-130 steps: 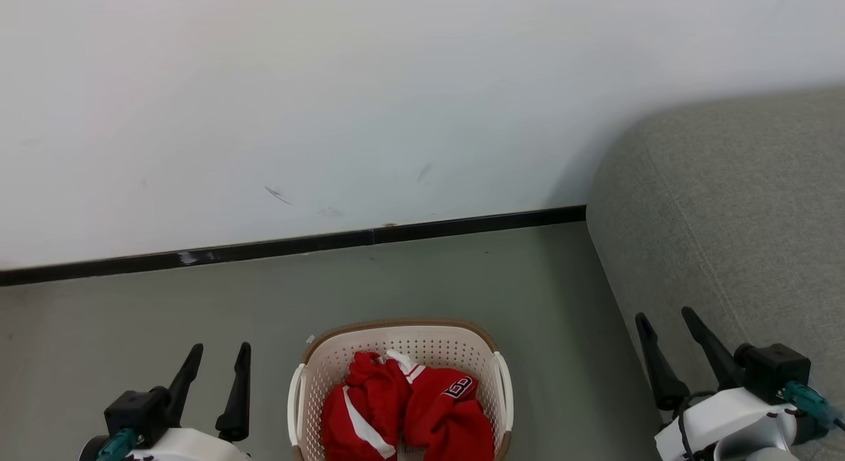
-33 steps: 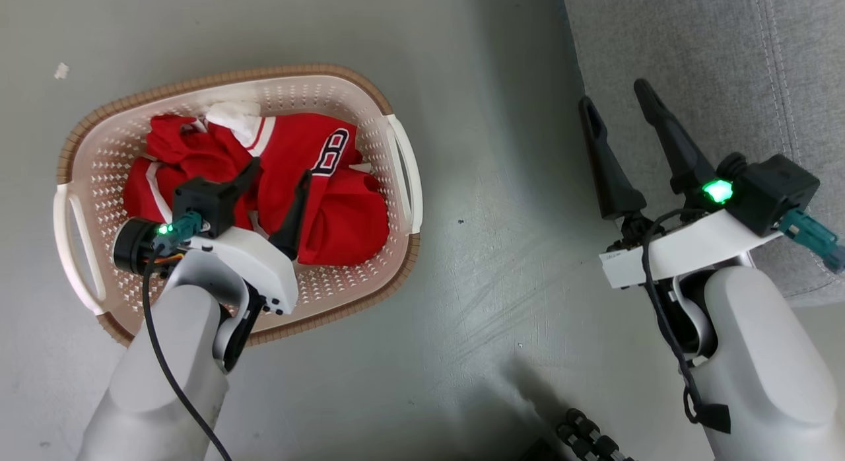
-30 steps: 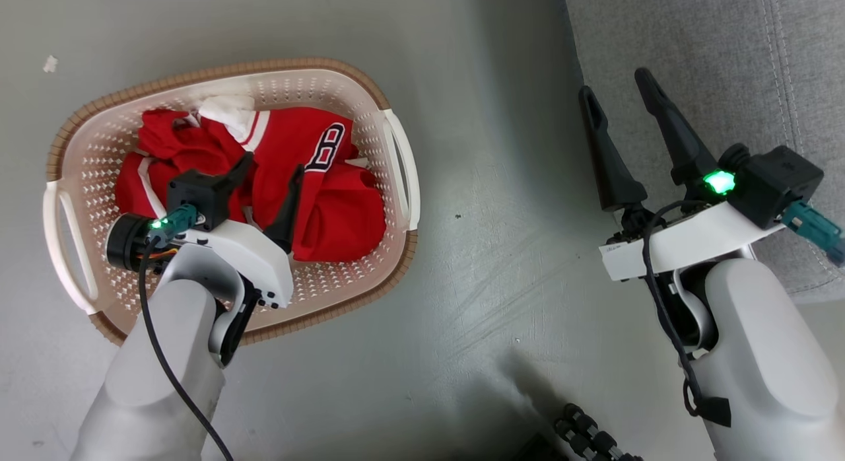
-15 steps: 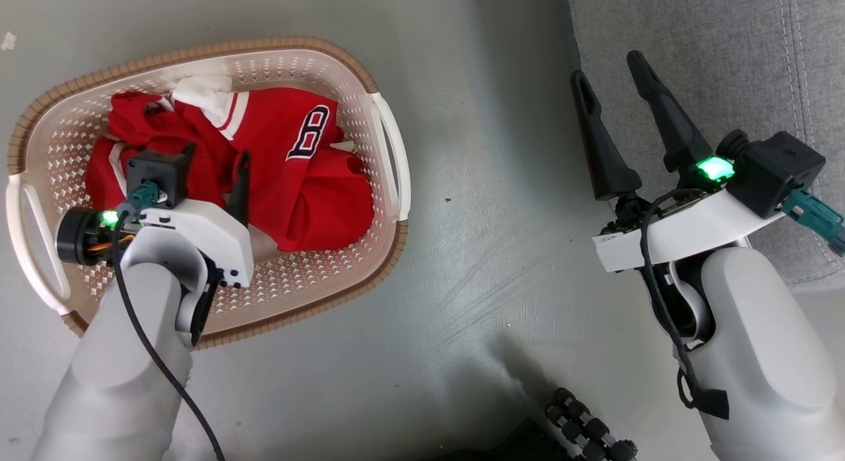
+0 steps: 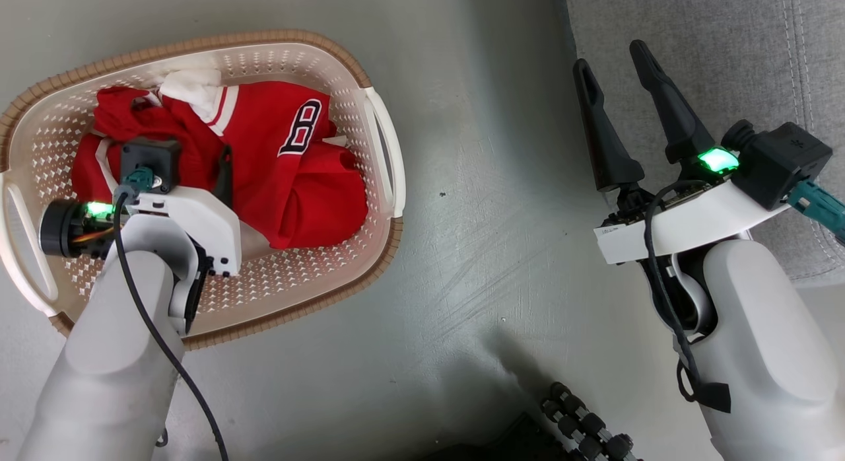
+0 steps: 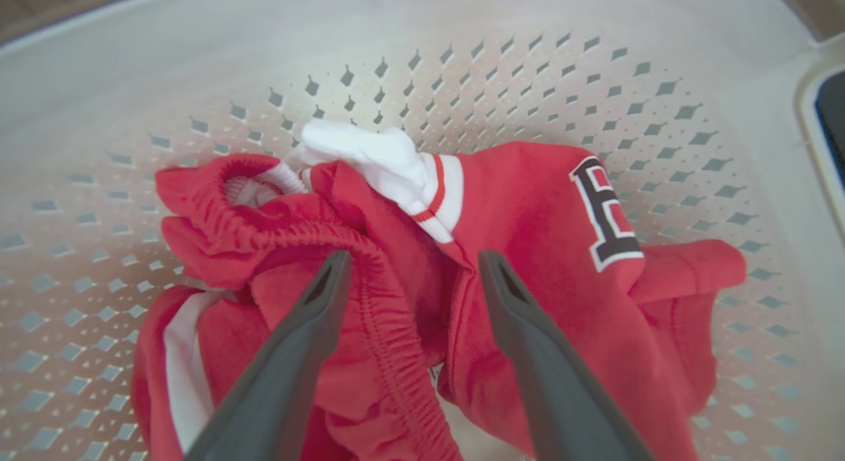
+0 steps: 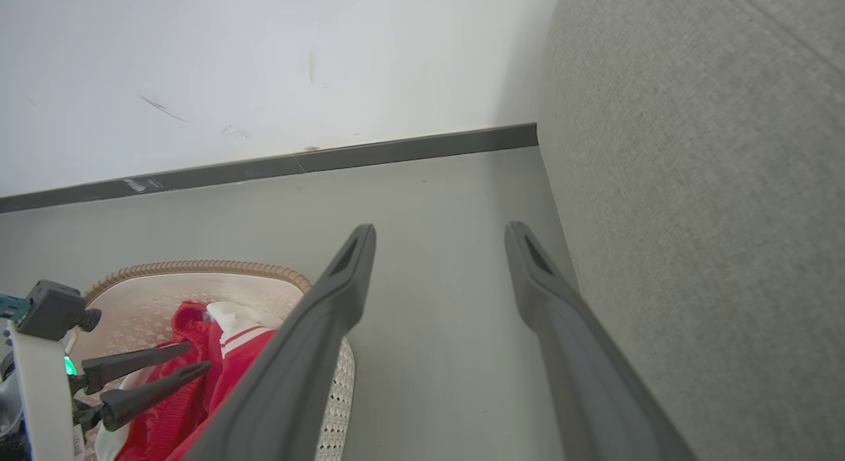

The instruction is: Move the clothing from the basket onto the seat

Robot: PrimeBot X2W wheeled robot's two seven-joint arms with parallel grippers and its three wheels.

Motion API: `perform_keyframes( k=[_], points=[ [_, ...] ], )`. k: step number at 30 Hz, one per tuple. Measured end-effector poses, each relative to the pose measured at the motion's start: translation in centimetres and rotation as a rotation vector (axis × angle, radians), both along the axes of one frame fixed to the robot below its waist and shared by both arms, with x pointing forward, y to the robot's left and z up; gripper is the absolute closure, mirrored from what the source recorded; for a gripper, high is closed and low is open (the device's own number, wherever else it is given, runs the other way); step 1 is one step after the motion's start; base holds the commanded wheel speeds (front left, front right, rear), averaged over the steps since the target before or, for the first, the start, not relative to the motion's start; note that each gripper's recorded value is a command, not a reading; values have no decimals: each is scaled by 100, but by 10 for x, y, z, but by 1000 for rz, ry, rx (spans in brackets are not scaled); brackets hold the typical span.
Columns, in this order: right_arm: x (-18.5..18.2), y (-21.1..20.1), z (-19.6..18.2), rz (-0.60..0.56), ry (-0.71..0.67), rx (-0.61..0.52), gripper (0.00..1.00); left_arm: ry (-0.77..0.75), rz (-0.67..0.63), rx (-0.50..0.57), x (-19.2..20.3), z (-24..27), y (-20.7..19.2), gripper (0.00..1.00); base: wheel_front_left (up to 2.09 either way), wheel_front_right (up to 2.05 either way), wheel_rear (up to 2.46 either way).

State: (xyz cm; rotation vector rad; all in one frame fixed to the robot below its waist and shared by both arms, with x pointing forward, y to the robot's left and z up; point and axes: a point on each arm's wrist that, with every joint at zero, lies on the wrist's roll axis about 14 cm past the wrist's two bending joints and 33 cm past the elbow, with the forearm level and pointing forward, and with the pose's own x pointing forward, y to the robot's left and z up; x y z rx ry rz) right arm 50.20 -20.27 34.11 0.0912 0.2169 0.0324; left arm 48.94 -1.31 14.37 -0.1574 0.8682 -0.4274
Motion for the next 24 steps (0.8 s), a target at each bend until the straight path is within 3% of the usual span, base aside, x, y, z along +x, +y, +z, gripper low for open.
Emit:
perform_keyframes(
  k=[24],
  points=[
    [-4, -4, -19, -19, 42, 23, 0, 46, 2, 76, 3, -28, 7, 0, 0, 0, 0]
  ],
)
